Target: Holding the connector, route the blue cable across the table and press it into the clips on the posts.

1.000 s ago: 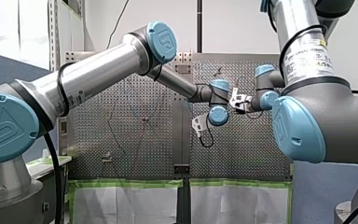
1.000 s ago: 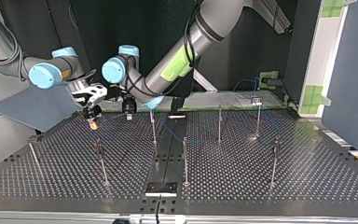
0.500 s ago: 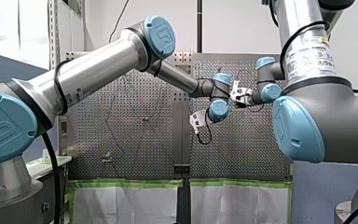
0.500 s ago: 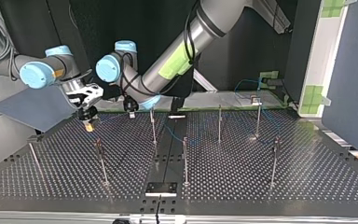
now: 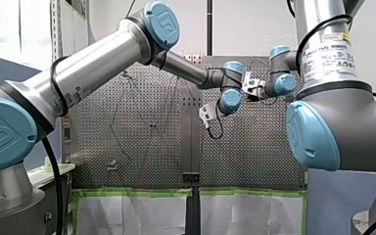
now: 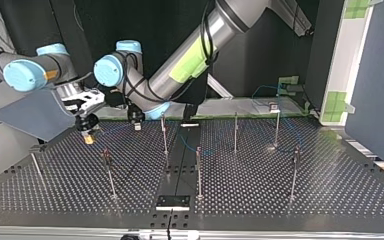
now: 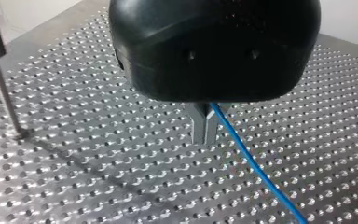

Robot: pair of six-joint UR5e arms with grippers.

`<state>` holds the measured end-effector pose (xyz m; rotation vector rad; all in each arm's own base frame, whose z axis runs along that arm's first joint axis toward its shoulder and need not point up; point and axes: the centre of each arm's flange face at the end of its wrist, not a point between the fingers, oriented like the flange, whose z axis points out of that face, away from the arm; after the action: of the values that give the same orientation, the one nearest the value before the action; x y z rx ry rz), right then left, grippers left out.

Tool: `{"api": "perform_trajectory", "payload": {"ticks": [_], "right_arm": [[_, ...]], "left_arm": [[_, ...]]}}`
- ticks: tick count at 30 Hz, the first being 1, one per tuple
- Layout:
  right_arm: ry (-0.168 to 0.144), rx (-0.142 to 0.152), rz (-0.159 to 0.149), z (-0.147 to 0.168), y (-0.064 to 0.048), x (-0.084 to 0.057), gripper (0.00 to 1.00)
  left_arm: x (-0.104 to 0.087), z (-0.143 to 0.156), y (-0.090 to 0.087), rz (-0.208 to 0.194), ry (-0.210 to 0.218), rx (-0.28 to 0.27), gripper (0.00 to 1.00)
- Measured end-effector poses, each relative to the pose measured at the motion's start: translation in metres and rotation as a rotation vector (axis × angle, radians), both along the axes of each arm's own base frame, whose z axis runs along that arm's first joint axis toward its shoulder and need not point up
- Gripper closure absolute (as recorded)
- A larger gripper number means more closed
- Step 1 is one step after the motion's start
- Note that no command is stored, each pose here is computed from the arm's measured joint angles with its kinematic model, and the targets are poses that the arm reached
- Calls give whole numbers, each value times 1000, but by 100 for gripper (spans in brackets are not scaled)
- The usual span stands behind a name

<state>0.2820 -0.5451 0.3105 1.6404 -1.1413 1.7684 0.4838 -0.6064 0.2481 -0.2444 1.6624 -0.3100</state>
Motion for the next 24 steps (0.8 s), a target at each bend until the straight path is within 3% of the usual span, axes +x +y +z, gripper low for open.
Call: {"api": "perform_trajectory", "payload": {"ticks": [7, 15, 24], "right_arm": [[-57, -22, 17, 35, 11, -1, 100], [-117, -31, 22, 63, 21, -3, 100], [-143, -40, 25, 82, 30, -4, 100]], "left_arm": [[-2, 16, 4, 14, -9, -12, 100], [-4, 32, 0, -19, -29, -34, 100], [-16, 45, -8, -54, -38, -42, 100]]}}
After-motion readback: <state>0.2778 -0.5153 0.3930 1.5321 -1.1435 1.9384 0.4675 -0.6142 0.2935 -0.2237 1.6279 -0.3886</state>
